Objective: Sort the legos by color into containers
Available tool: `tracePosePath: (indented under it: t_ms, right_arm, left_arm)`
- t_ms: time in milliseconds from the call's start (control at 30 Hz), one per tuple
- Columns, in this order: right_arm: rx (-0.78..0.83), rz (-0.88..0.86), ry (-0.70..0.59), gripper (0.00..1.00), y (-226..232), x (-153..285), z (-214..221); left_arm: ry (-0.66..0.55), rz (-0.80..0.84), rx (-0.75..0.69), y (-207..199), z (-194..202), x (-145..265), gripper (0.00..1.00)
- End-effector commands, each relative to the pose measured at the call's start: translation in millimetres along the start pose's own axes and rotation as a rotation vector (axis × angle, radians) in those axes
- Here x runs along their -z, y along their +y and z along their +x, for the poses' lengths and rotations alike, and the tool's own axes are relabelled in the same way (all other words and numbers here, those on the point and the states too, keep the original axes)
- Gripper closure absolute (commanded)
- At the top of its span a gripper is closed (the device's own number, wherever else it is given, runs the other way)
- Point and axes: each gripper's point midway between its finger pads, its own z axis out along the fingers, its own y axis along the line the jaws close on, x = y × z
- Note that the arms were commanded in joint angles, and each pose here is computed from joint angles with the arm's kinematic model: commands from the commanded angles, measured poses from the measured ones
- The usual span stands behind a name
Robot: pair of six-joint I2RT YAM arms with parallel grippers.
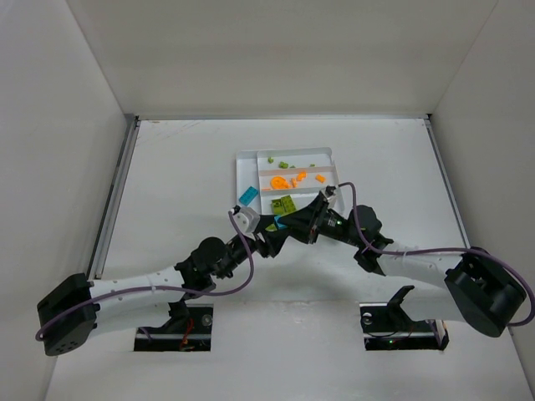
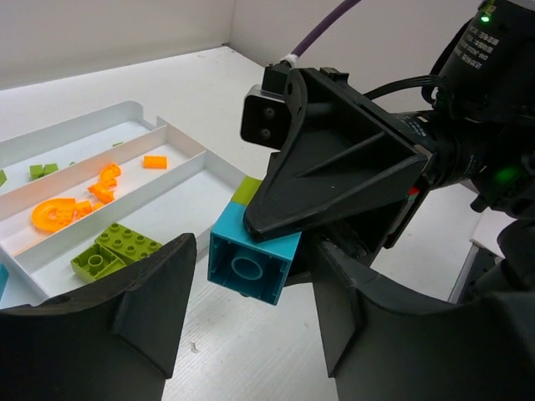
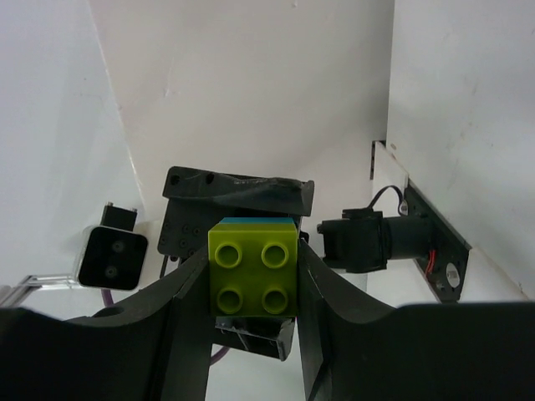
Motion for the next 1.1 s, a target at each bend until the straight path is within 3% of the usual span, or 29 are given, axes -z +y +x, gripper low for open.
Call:
tracePosePath:
  t_ms: [0, 167, 333, 467, 700, 1067]
  right_arm:
    - [0.051, -0.072, 0.047, 0.77, 22, 1, 12]
    - [0.05, -0.065, 0.044, 0.77, 19, 1, 11]
    - [0.041, -0.06, 0.03, 0.7, 16, 3, 8]
    - [0.063, -0.077, 0.003, 0.5, 22, 8, 2]
    - [0.122, -0.08, -0.049, 0.32, 28, 19, -16]
    - [0.184, -0.007, -0.049, 0.39, 21, 15, -14]
  left_arm:
    - [-0.123, 0.043, 0.015, -14, -43, -6, 0.51]
    - [-0.127, 0.064, 0.014, -19, -45, -5, 0.73]
    - [-0.129, 0.077, 0.024, -23, -49, -1, 0.85]
    - [-0.12, 0.07, 0.031, -21, -47, 2, 0.87]
    - [-0.097, 0.05, 0.055, -14, -38, 8, 0.87]
    - [-0.072, 0.051, 0.05, -16, -31, 6, 0.87]
